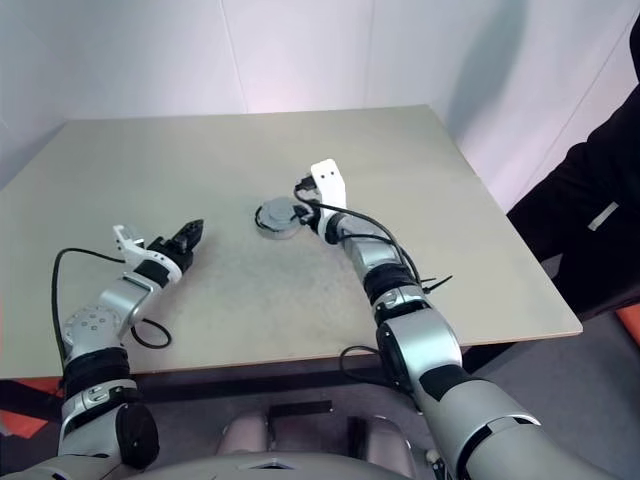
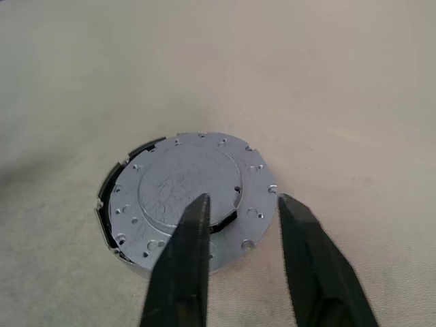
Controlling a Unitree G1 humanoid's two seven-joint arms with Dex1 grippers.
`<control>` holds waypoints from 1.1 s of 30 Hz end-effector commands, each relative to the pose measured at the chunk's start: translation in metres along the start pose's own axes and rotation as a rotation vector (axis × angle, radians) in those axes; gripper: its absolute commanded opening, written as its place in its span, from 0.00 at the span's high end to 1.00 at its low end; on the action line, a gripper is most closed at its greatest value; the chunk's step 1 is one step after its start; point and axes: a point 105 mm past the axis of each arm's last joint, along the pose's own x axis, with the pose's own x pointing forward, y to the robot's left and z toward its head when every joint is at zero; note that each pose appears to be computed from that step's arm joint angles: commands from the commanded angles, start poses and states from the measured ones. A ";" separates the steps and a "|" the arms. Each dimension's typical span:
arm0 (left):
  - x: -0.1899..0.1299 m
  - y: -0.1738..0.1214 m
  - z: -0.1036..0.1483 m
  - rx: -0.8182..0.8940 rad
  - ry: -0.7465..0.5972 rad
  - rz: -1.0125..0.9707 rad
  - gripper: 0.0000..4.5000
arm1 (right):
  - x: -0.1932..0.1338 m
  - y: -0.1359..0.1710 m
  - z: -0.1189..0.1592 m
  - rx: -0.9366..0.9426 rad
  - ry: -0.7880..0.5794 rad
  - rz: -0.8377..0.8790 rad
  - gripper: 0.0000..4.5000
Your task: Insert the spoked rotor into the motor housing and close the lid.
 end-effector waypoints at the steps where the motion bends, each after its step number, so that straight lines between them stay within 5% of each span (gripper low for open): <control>1: 0.001 -0.011 0.007 0.027 -0.031 -0.041 0.82 | 0.006 0.006 0.024 -0.062 -0.075 0.008 0.39; 4: 0.000 -0.010 0.007 0.026 -0.034 -0.039 0.82 | 0.010 0.013 0.025 -0.072 -0.070 0.023 0.17; 18: -0.002 -0.007 0.004 0.032 -0.025 -0.025 0.82 | 0.022 0.039 0.015 -0.053 -0.012 0.075 0.17; 33: 0.005 -0.015 -0.003 0.080 0.002 -0.057 0.82 | 0.019 0.019 0.034 -0.033 -0.059 0.010 0.17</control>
